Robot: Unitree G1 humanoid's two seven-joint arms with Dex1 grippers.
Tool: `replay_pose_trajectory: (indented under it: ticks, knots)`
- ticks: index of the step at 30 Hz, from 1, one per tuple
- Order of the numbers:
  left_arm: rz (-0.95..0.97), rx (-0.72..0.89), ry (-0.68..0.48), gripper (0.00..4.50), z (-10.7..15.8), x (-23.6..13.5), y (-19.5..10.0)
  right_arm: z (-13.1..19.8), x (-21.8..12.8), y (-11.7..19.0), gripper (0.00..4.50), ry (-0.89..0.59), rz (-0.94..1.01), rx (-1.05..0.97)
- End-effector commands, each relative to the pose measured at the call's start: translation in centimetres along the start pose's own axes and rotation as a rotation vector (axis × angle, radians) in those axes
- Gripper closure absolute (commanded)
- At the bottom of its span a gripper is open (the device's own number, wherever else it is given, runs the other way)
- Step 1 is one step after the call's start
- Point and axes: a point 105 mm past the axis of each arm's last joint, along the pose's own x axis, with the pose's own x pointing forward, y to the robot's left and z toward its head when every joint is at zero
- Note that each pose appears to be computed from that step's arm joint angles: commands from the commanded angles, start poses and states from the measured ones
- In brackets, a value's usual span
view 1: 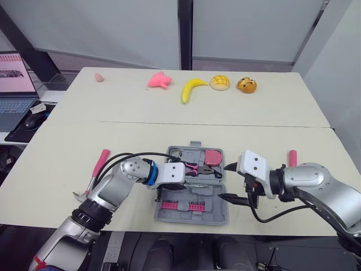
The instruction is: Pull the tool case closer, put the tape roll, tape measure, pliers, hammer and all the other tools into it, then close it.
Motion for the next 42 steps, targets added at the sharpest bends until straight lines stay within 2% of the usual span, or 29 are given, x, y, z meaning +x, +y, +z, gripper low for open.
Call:
replay_pose_trajectory:
  ticks: [1,12,14,23,28,33,39,40,41,42]
  knots:
    - [0.003,0.012,-0.005,4.27,0.4,0.3,-0.1,1.0,-0.4,0.1,0.00,-0.015,-0.007,-0.051]
    - [0.016,-0.012,0.001,4.27,0.2,0.5,0.0,0.9,-0.5,0.1,0.00,-0.011,-0.007,-0.051]
    - [0.019,-0.014,-0.007,3.54,0.4,0.5,0.0,0.9,-0.5,0.1,0.00,-0.011,-0.006,-0.051]
    - [0.047,0.019,-0.080,0.87,2.2,-0.6,0.6,1.0,-0.5,0.1,0.00,-0.014,-0.010,-0.048]
    - [0.054,0.010,-0.136,0.87,2.1,-2.5,1.9,1.0,-0.5,0.1,0.00,-0.018,-0.011,-0.046]
    - [-0.062,-0.025,-0.129,1.94,0.9,-3.2,1.2,1.1,-0.4,0.0,0.00,-0.026,-0.011,-0.048]
    - [-0.094,-0.029,-0.114,3.77,0.0,-2.3,0.6,1.1,-0.4,-0.1,0.00,-0.028,-0.014,-0.048]
    - [-0.097,-0.032,-0.107,4.21,-0.1,-2.1,0.4,1.1,-0.3,-0.1,0.00,-0.028,-0.014,-0.049]
    - [-0.095,-0.036,-0.102,4.43,-0.3,-1.8,0.4,1.1,-0.3,-0.1,0.00,-0.028,-0.013,-0.048]
    - [-0.090,-0.039,-0.097,4.47,-0.5,-1.6,0.4,1.1,-0.3,-0.1,0.00,-0.028,-0.013,-0.048]
